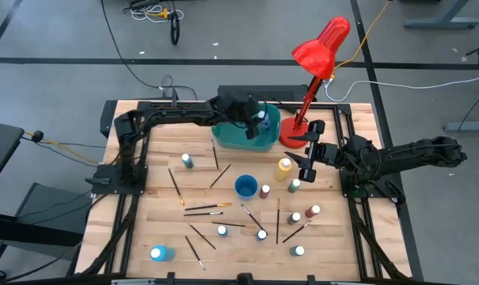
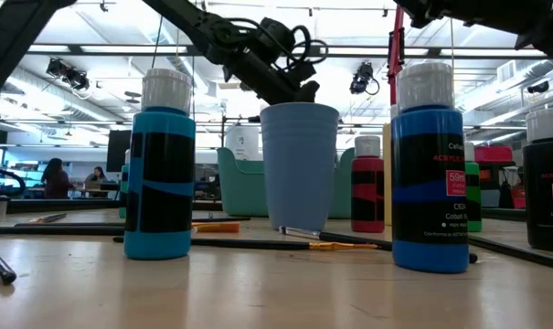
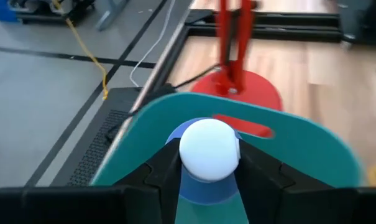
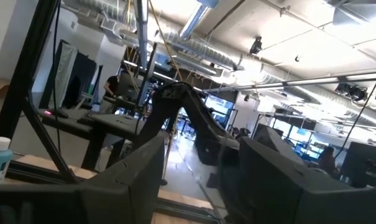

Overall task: Pick & Place Paint Supplies
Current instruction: Put the purple paint bottle into the green bin

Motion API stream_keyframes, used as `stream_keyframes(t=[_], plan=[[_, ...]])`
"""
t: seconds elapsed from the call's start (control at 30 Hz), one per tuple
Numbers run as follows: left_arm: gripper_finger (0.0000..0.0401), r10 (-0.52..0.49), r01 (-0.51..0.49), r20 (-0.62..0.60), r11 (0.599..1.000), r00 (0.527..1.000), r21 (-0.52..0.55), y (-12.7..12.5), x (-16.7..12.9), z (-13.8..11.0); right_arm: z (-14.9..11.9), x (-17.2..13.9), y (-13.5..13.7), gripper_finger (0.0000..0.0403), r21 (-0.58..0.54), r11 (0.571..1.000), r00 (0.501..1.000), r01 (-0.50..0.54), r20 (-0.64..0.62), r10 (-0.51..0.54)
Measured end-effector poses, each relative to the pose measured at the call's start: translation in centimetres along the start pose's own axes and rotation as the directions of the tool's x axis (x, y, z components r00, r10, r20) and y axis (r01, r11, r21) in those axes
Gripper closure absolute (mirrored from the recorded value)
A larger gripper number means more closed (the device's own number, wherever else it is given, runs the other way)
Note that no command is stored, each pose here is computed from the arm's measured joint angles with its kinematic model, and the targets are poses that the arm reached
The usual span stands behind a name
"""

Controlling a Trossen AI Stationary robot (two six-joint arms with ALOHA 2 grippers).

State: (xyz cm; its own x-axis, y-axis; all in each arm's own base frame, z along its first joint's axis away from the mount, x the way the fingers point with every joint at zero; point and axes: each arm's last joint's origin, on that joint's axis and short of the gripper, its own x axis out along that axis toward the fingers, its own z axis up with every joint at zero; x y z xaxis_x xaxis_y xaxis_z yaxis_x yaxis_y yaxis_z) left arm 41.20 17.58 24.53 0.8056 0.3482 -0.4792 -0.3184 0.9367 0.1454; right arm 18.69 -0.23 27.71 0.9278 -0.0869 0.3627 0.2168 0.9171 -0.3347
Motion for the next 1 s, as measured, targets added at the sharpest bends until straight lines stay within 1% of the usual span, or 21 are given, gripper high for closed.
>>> stream_keyframes(t=[0.1,0.2,0.33,0.4,0.5,0.6,0.73,0.87,1.0], plan=[[0.0259,-0.008,0.007,-0.01,0.998,1.0,-0.06,0.6,0.1,0.0,0.0,0.0,0.0,0.019,0.0,1.0,1.0,-0.001,-0.002,0.001],[0.0265,-0.008,0.006,-0.019,0.996,1.0,-0.09,0.9,0.1,-0.1,0.0,0.0,0.0,0.019,0.0,1.0,1.0,-0.002,-0.005,0.002],[0.0264,-0.005,0.001,-0.023,0.986,1.0,-0.169,1.4,0.1,-0.2,0.0,0.0,0.0,0.019,0.0,1.0,1.0,-0.002,-0.005,0.002],[0.0259,-0.017,0.012,-0.026,0.983,1.0,-0.182,1.4,0.3,-0.4,0.0,0.0,0.0,0.019,0.0,1.0,1.0,-0.002,-0.005,0.002],[0.0254,-0.06,0.05,-0.049,0.983,0.997,-0.178,1.2,1.2,-1.3,0.0,0.0,0.0,0.019,0.0,1.0,1.0,-0.002,-0.005,0.002],[0.0252,-0.034,0.028,-0.043,0.989,0.999,-0.142,1.2,1.9,-1.6,0.0,0.0,0.0,0.019,0.0,1.0,1.0,-0.003,-0.004,0.003],[0.0251,-0.015,0.009,-0.044,0.991,0.999,-0.135,1.2,1.9,-1.6,-0.1,0.0,0.0,0.019,-0.001,1.0,1.0,-0.004,-0.006,0.004],[0.0251,-0.026,0.027,0.004,0.997,1.0,-0.079,1.2,2.1,-1.4,-0.1,0.0,0.0,0.019,0.0,1.0,1.0,-0.004,-0.006,0.004],[0.025,-0.006,0.006,0.029,1.0,1.0,0.003,1.3,2.1,-1.1,-0.1,0.0,0.0,0.019,-0.001,1.0,1.0,-0.004,-0.006,0.004]])
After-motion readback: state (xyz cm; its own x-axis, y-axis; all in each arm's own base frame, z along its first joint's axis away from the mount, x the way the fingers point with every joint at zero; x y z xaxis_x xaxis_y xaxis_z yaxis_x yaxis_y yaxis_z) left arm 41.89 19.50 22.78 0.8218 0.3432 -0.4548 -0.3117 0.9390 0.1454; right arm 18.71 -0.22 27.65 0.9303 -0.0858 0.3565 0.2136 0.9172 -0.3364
